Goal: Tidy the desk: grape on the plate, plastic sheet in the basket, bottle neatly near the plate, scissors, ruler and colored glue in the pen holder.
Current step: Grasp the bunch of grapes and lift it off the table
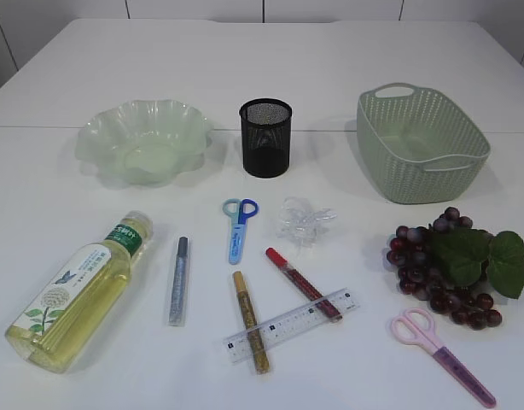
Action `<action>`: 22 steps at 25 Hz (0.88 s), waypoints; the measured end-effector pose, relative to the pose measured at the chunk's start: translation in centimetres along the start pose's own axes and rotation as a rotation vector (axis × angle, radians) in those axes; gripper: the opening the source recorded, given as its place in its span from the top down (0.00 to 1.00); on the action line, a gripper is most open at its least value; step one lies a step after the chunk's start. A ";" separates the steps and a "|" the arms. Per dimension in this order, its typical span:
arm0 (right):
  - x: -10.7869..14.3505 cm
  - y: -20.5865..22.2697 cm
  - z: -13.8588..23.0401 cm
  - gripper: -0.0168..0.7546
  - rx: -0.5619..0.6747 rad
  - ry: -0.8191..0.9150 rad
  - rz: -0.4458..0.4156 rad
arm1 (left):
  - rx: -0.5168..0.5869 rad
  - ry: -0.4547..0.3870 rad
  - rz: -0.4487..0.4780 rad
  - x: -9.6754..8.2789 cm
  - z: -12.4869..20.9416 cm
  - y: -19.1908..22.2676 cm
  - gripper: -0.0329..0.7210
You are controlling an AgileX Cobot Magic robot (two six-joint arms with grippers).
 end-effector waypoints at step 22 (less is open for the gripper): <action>3.9 6.9 -10.1 0.25 0.331 0.393 -0.290 | -0.055 -0.001 -0.005 0.1 -0.6 0.0 0.41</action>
Point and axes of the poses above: a point on each arm's last joint axis where the gripper is mounted, y pointing out along that axis toward the gripper, x along the wrist's bending axis when the last joint is at zero, z = x × y, the point moved 2 cm from there along y, pointing out along that axis toward the gripper, and after that the axes turned 7 degrees about y, right-handed, at the moved point
